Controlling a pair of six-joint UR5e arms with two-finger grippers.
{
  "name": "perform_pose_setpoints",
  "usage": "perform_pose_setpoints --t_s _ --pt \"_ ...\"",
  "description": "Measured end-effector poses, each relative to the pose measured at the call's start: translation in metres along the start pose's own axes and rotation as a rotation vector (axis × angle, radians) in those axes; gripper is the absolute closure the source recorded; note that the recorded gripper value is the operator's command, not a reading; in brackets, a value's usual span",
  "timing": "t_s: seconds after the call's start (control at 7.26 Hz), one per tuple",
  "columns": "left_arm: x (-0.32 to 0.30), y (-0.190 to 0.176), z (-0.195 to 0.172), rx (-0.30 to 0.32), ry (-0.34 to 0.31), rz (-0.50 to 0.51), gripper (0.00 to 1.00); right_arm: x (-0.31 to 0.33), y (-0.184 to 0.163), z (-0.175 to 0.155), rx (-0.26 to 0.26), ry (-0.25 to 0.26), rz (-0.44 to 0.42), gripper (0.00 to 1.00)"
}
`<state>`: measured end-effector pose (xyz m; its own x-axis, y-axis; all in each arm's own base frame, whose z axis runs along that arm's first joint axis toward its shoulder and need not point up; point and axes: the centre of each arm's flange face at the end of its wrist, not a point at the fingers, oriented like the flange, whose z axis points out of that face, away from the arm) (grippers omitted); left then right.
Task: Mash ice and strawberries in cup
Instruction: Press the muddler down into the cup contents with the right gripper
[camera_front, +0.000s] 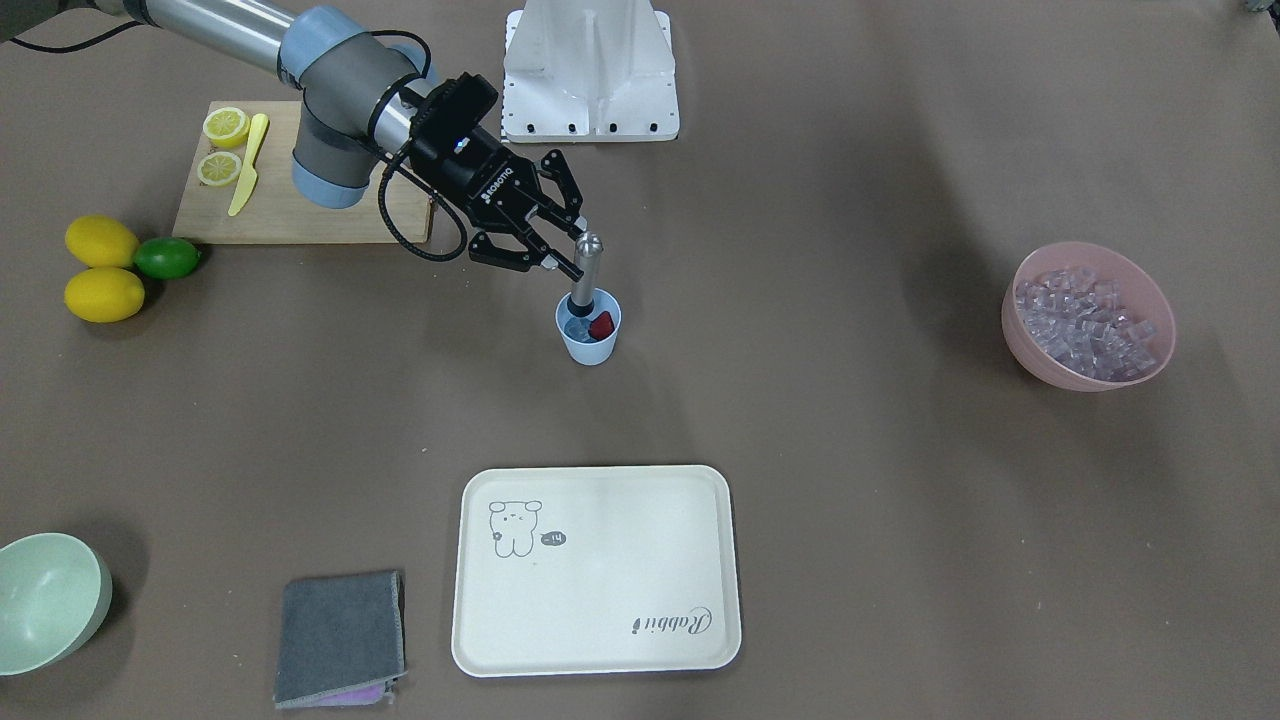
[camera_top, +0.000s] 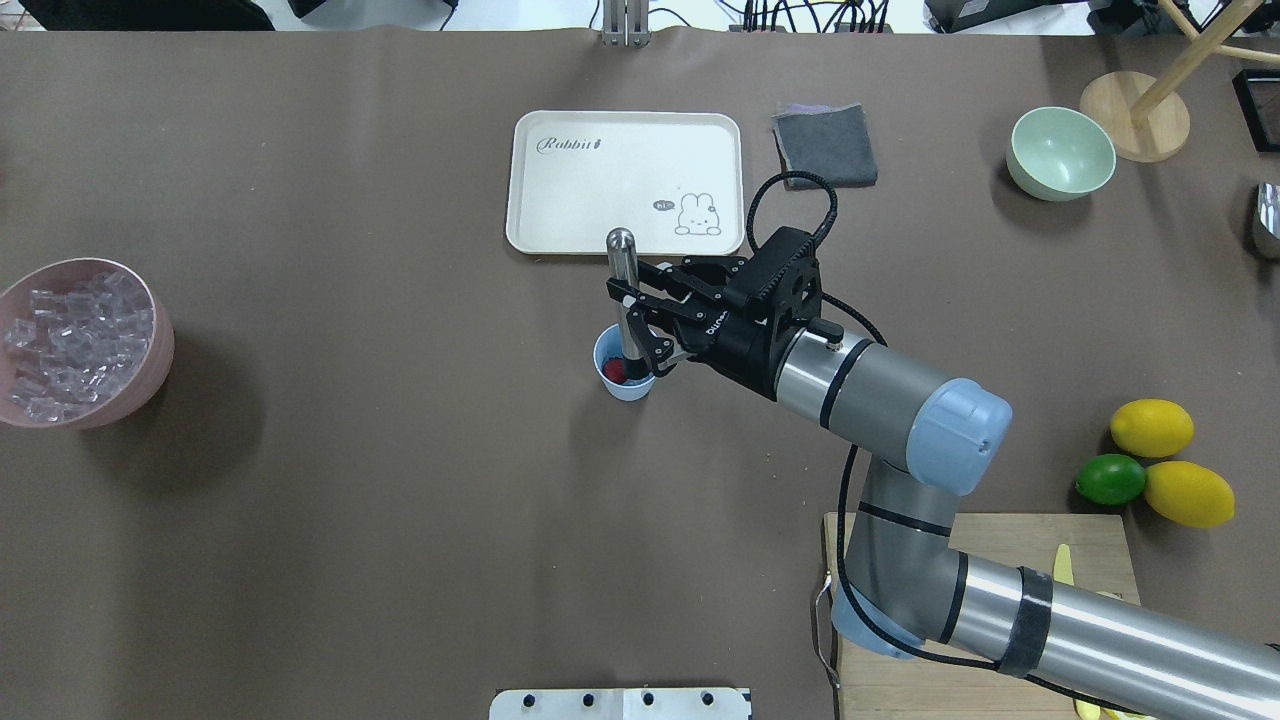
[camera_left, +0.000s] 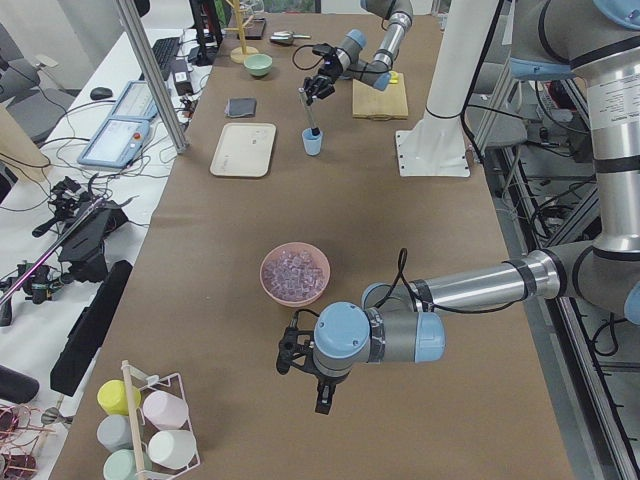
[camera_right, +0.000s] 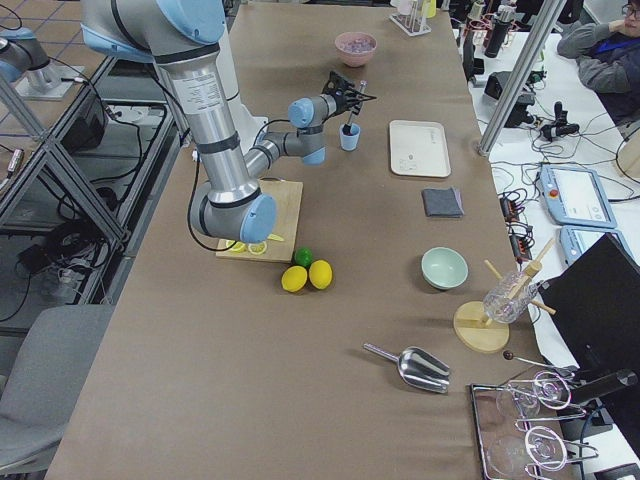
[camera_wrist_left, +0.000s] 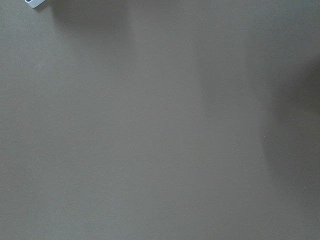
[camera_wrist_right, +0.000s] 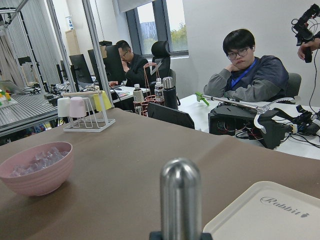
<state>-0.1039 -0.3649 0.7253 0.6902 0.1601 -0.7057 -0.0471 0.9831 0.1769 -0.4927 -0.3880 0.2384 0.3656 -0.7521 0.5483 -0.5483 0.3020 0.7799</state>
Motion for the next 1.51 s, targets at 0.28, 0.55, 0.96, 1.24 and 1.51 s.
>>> perform_pose_setpoints --t_s 0.28,0.55,0.96,1.24,1.51 --pt "-0.001 0.001 0.001 -0.002 -0.001 -0.003 0.01 0.003 0.016 0.010 0.023 0.002 -0.021 1.00" --pt "-0.002 0.002 0.003 -0.006 0.001 -0.005 0.01 -0.013 -0.012 0.015 0.043 -0.007 -0.022 1.00" --pt "-0.005 0.004 0.006 -0.011 0.004 -0.011 0.01 -0.034 -0.064 0.003 -0.006 -0.001 -0.022 1.00" --pt "-0.006 0.004 0.007 -0.013 0.004 -0.012 0.01 -0.017 -0.028 0.009 -0.008 -0.006 -0.021 1.00" --pt "-0.006 0.004 0.007 -0.013 0.005 -0.011 0.01 0.002 0.008 0.013 0.009 -0.017 -0.021 1.00"
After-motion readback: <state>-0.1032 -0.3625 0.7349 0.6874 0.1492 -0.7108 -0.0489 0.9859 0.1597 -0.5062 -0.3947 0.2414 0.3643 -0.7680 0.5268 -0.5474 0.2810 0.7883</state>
